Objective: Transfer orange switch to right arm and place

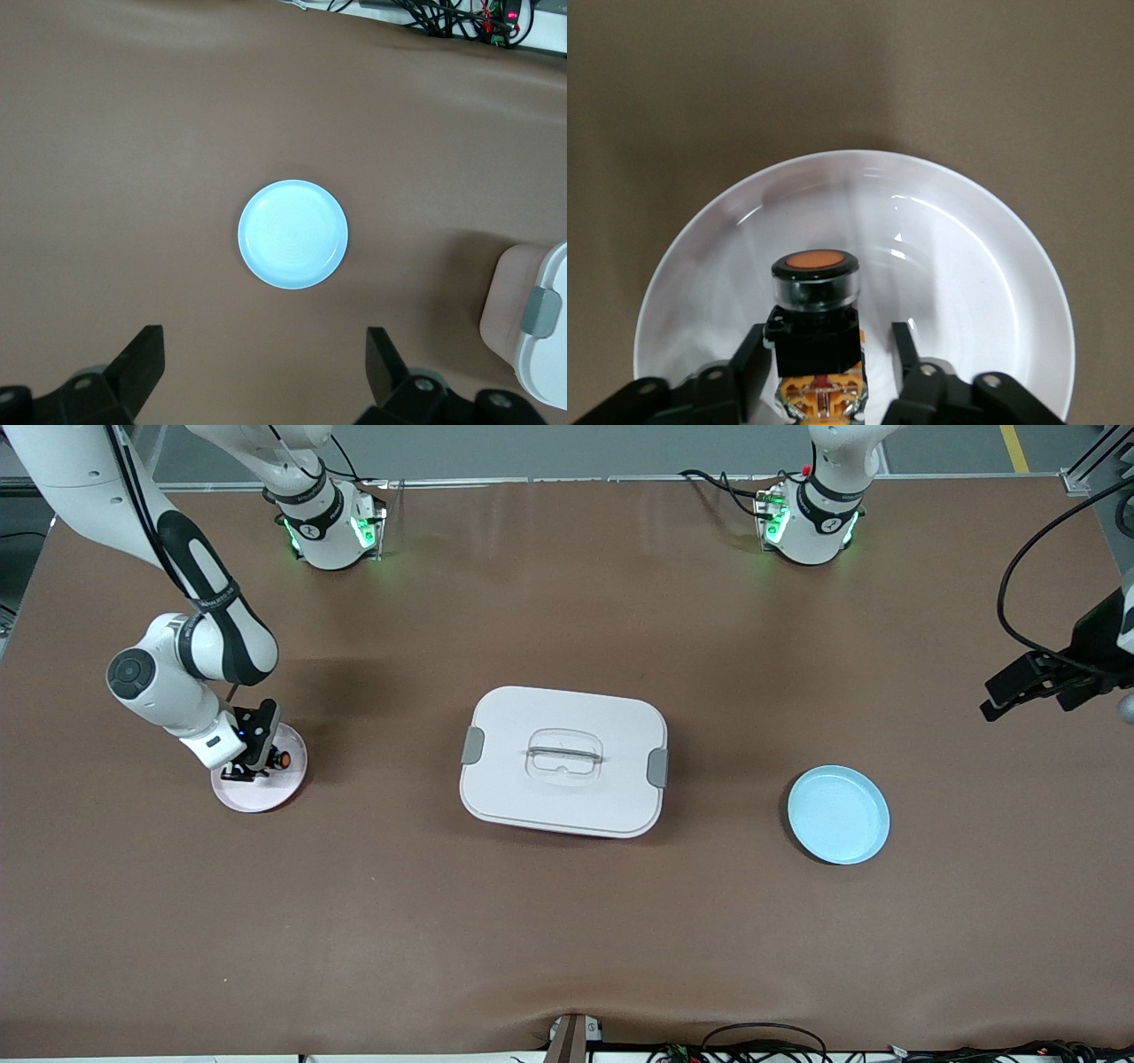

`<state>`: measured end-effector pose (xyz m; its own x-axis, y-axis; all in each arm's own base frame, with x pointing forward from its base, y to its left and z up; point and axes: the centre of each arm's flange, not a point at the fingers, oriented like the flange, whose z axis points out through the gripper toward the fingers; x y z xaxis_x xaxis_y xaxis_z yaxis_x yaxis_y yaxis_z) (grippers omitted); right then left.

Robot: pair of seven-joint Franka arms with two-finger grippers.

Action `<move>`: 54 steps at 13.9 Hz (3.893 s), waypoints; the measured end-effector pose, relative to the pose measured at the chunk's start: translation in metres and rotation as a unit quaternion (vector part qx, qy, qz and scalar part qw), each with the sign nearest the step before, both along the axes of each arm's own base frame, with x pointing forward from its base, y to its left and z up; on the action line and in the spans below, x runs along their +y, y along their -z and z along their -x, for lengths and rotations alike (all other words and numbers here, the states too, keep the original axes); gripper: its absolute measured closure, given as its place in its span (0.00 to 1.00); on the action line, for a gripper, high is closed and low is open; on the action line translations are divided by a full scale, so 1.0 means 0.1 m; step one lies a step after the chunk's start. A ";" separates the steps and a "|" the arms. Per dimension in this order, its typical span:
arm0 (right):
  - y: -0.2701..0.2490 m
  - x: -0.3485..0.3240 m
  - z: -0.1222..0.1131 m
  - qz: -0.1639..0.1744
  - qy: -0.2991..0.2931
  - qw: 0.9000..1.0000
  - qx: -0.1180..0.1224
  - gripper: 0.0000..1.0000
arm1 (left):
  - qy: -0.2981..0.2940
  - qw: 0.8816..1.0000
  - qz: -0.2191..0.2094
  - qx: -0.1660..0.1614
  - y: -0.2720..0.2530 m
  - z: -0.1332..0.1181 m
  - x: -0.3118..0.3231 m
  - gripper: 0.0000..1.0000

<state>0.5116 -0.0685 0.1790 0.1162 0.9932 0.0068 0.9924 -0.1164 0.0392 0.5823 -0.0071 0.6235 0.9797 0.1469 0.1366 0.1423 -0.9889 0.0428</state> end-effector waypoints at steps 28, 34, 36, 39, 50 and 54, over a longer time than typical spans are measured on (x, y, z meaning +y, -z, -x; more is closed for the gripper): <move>-0.85 -0.11 -0.71 -0.014 0.072 0.989 0.125 0.00 | 0.004 1.000 -0.010 0.025 -0.12 0.30 -0.06 0.00; -1.52 0.00 -0.93 0.010 0.246 0.952 0.181 0.00 | 0.016 1.000 -0.009 0.002 -0.22 0.48 -0.17 0.00; -1.80 0.03 -1.02 0.018 0.276 0.944 0.181 0.00 | 0.019 1.000 -0.010 0.001 -0.20 0.43 -0.20 0.00; -2.22 -0.01 -1.09 0.029 0.332 0.925 0.183 0.00 | 0.018 1.000 -0.010 0.006 -0.14 0.36 -0.19 0.00; -3.49 0.15 -1.06 0.059 0.585 0.797 0.140 0.00 | 0.023 0.999 -0.010 0.023 -0.16 0.33 -0.26 0.00; -3.53 0.15 -1.07 0.067 0.667 0.731 0.127 0.00 | 0.023 0.999 -0.011 0.030 -0.13 0.33 -0.26 0.00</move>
<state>0.6182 -0.0538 0.5320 0.9627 -0.0163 -0.2699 -0.0245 -0.9993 -0.0270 0.5492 -0.0328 0.6363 0.9920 0.0984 0.0793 0.0976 -0.9951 0.0143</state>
